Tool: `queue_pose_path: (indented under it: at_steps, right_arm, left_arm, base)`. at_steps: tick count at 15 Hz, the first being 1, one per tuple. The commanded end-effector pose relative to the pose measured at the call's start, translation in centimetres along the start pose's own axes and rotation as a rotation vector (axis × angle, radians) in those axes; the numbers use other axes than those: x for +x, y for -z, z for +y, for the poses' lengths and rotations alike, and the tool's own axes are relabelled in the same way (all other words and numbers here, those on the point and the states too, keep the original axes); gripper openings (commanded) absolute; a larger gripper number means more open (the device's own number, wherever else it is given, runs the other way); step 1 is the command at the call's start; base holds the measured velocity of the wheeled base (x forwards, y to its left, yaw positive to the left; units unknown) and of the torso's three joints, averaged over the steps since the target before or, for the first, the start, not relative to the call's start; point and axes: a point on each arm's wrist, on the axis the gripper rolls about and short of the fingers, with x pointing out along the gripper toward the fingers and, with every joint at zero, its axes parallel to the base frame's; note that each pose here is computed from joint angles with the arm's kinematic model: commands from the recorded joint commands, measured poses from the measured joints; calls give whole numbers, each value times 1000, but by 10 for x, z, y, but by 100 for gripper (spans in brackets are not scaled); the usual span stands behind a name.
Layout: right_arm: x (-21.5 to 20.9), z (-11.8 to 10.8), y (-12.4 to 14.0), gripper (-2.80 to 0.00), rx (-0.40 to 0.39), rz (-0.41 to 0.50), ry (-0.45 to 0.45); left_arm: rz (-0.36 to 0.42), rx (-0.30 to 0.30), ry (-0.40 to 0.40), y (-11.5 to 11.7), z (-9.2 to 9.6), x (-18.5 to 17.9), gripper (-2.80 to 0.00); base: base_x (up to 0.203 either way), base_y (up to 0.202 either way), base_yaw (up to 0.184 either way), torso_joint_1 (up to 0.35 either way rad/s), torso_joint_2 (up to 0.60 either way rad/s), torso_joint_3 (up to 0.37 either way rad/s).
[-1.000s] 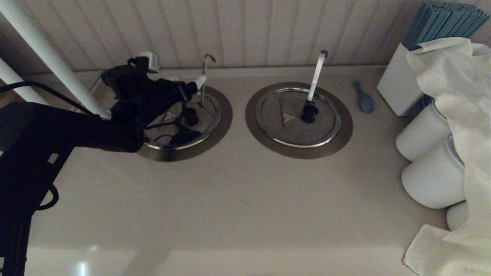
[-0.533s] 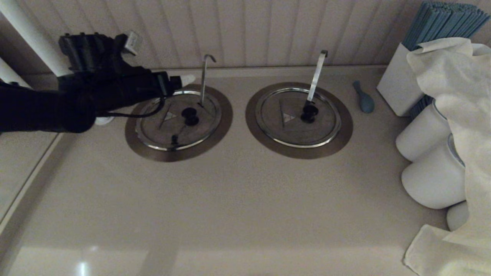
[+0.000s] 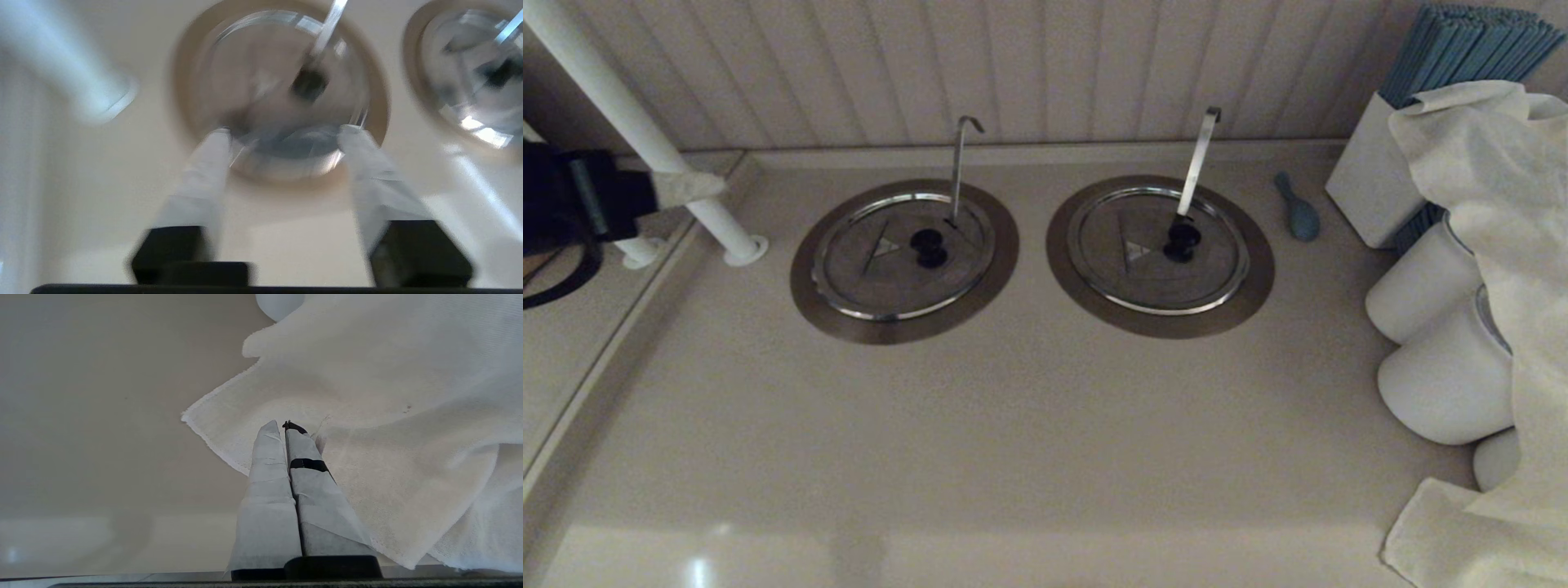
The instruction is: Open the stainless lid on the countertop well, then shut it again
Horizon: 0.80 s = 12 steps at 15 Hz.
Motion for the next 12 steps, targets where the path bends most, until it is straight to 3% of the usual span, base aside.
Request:
queue_pose_path:
  at_steps: [1, 4, 6, 9, 11, 12]
  right_arm:
    - [0, 0, 0, -280, 0, 0, -1]
    - [0, 0, 0, -280, 0, 0, -1]
    - [0, 0, 0, -280, 0, -1, -1]
    - [0, 0, 0, -280, 0, -1, 0]
    - [0, 0, 0, -280, 0, -2, -1]
    - [0, 0, 0, -280, 0, 0, -1]
  left_arm:
    - [-122, 56, -51, 19, -24, -90, -280]
    - [-120, 106, -50, 80, -49, -154, -280]
    - [-58, 128, 89, 120, -59, -178, -280]
    - [-69, 144, 162, 153, -67, -205, -280]
    - [13, 116, 177, 172, -68, -210, -280]
    - [11, 122, 195, 176, -67, -211, -280]
  base:
    - [0, 0, 0, 0, 0, 0]
    - [0, 0, 0, 0, 0, 0]
    - [0, 0, 0, 0, 0, 0]
    - [0, 0, 0, 0, 0, 0]
    - [0, 0, 0, 0, 0, 0]
    - [0, 0, 0, 0, 0, 0]
